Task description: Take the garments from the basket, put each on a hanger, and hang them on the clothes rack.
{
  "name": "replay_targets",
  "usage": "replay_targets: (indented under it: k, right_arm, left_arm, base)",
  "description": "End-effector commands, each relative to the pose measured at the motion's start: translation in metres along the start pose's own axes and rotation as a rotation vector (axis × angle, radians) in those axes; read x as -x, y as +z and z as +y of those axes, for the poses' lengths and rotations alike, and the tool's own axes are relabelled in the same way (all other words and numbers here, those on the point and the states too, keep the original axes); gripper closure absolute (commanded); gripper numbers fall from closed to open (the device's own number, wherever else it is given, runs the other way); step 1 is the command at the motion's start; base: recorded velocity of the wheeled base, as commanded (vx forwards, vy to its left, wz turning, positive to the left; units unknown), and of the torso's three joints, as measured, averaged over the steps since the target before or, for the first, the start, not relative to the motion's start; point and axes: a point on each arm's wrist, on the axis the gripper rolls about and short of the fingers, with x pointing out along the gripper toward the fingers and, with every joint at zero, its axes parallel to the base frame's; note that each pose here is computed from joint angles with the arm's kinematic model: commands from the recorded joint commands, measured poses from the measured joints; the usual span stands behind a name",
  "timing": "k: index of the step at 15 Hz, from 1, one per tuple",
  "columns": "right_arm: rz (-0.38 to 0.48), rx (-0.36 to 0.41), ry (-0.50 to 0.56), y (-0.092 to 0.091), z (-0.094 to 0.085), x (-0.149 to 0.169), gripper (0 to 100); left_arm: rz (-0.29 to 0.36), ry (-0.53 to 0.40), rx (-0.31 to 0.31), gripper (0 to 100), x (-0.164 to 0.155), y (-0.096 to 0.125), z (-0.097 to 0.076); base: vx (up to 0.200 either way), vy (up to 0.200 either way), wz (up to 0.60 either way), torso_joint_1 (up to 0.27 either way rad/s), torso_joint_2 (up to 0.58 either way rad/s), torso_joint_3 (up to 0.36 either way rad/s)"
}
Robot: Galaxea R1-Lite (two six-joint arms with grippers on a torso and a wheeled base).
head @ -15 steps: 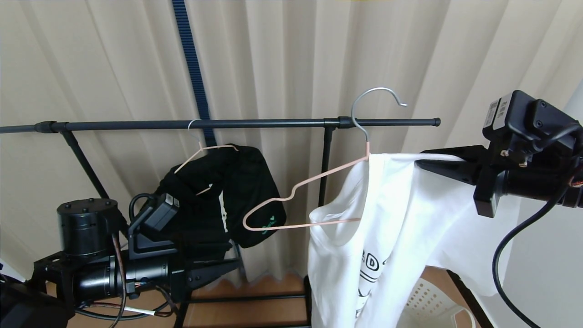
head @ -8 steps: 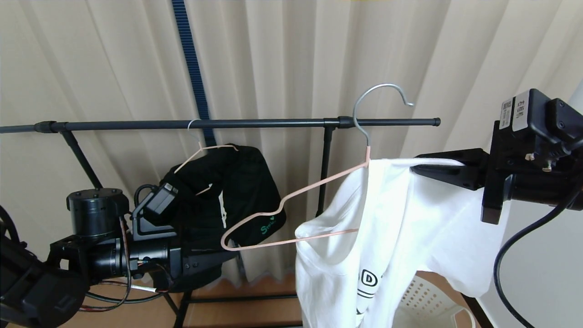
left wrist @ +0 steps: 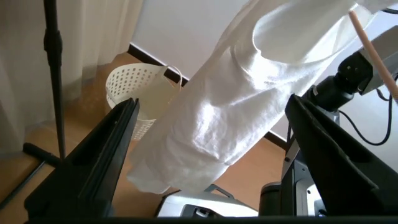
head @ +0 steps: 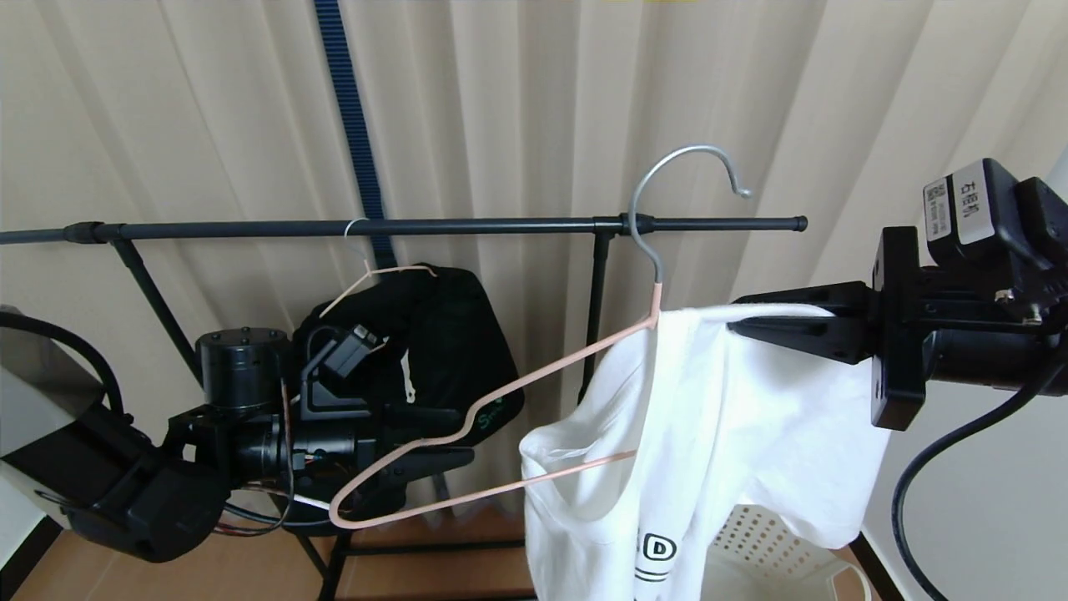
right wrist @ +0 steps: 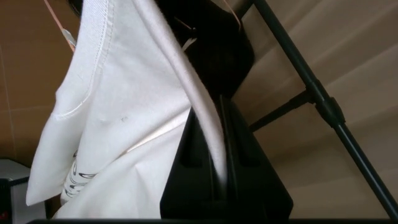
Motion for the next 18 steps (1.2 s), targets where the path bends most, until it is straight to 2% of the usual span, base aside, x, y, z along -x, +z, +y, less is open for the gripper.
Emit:
replay_targets:
  k: [1,9,11,12,13,18]
  right_arm:
    - [-0.002,0.002,0.018,0.001,0.003,-0.004,100]
    - [-0.015,0.008,0.043,0.003,0.007,-0.010,100]
    - [-0.016,0.009,0.044,0.003,0.007,-0.009,100]
    - [-0.018,0.010,0.042,0.004,0.007,-0.008,100]
    - [-0.020,0.009,0.041,0.004,0.008,-0.008,100]
    - [-0.025,0.015,0.034,0.005,0.010,-0.001,100]
  left_arm:
    - [0.015,-0.035,-0.004,0,-0.014,0.000,0.001]
    - [0.050,-0.136,-0.026,0,-0.046,0.000,-0.016]
    - [0.060,-0.134,-0.021,0,-0.053,-0.003,-0.017]
    - [0.070,-0.101,-0.014,0,-0.058,-0.007,-0.017]
    - [0.075,-0.091,-0.011,100,-0.061,-0.009,-0.016]
    - [0.066,-0.074,-0.013,100,-0.055,-0.007,-0.016]
  base:
    - [0.000,0.000,0.00,0.000,0.00,0.000]
    - [0.000,0.000,0.00,0.000,0.00,0.000]
    - [0.000,0.000,0.00,0.000,0.00,0.000]
    - [0.000,0.000,0.00,0.000,0.00,0.000]
    - [0.000,0.000,0.00,0.000,0.00,0.000]
    - [0.000,0.000,0.00,0.000,0.00,0.000]
